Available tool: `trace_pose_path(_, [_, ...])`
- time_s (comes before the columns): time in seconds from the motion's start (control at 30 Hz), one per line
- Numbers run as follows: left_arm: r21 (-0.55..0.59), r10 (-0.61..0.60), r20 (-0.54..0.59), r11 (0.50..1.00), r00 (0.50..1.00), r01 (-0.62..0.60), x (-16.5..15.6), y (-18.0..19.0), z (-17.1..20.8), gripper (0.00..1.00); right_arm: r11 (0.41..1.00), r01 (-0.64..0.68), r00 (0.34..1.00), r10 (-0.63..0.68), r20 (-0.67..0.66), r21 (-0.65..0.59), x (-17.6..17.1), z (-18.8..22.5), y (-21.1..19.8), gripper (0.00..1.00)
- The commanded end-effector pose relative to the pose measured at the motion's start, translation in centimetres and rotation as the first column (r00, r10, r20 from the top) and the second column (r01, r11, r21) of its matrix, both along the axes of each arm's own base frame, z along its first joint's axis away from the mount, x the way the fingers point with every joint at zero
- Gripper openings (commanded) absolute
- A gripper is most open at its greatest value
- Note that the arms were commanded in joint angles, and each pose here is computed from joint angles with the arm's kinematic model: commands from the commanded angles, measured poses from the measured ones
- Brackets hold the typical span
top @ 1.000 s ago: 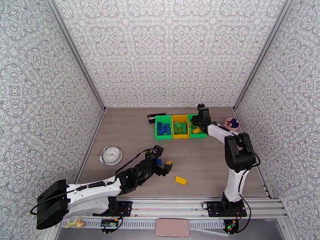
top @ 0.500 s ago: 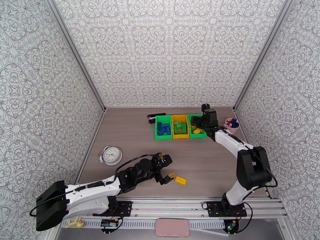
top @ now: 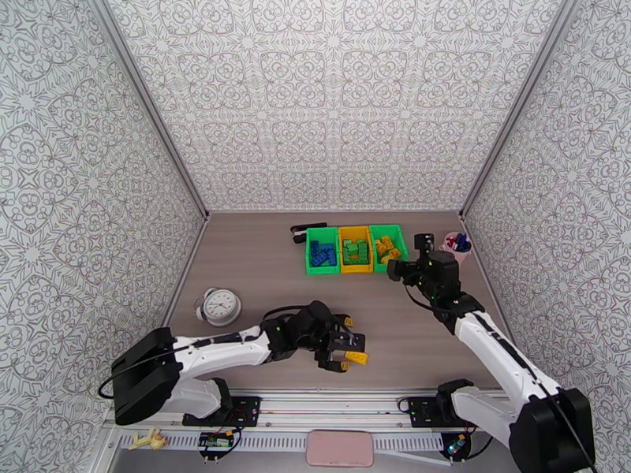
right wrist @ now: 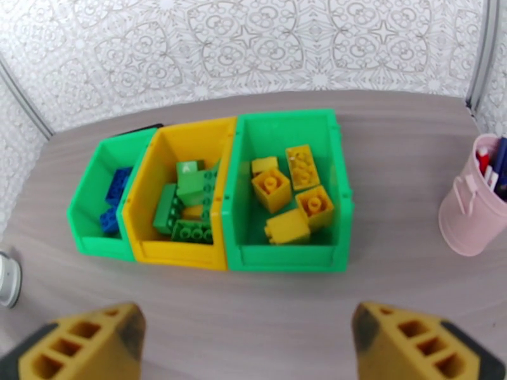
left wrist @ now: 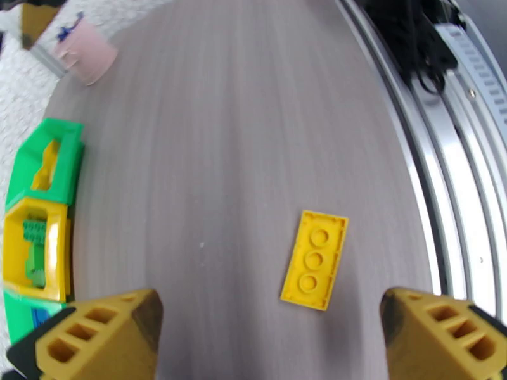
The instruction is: Sort the legos into containers by color
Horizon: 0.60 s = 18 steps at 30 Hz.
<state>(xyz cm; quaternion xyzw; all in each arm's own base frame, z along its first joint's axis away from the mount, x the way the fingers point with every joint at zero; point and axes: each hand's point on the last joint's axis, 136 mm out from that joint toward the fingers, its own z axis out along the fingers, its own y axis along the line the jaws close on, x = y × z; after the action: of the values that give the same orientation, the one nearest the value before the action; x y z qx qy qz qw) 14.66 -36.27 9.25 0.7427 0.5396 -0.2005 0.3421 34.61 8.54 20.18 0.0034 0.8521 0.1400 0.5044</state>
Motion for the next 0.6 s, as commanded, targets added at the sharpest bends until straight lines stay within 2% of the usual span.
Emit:
trace_pose_path(0.0, [0.139,-0.139,-0.031,0.98,0.99,0.142,-1.7,0.3,-2.5,0.9,1.0,0.002,0.998,-0.002,-0.065,-0.008,-1.7,-1.8,-0.4,0.9])
trace_pose_path(0.2, [0.285,-0.15,-0.043,0.946,0.988,0.156,-1.1,-0.3,-4.9,0.85,0.999,0.012,0.996,-0.015,-0.087,-0.039,-3.0,-2.8,-1.0,0.91])
trace_pose_path(0.33, [0.371,-0.169,-0.055,0.912,0.984,0.177,-0.9,-0.1,-6.6,0.77,0.998,0.017,0.995,-0.022,-0.097,-0.053,-3.3,-3.3,-1.3,0.92])
trace_pose_path(0.57, [0.448,-0.185,-0.067,0.873,0.98,0.195,-0.4,-0.3,-8.3,0.71,0.998,0.012,0.994,-0.018,-0.104,-0.058,-3.4,-3.4,-1.3,0.92])
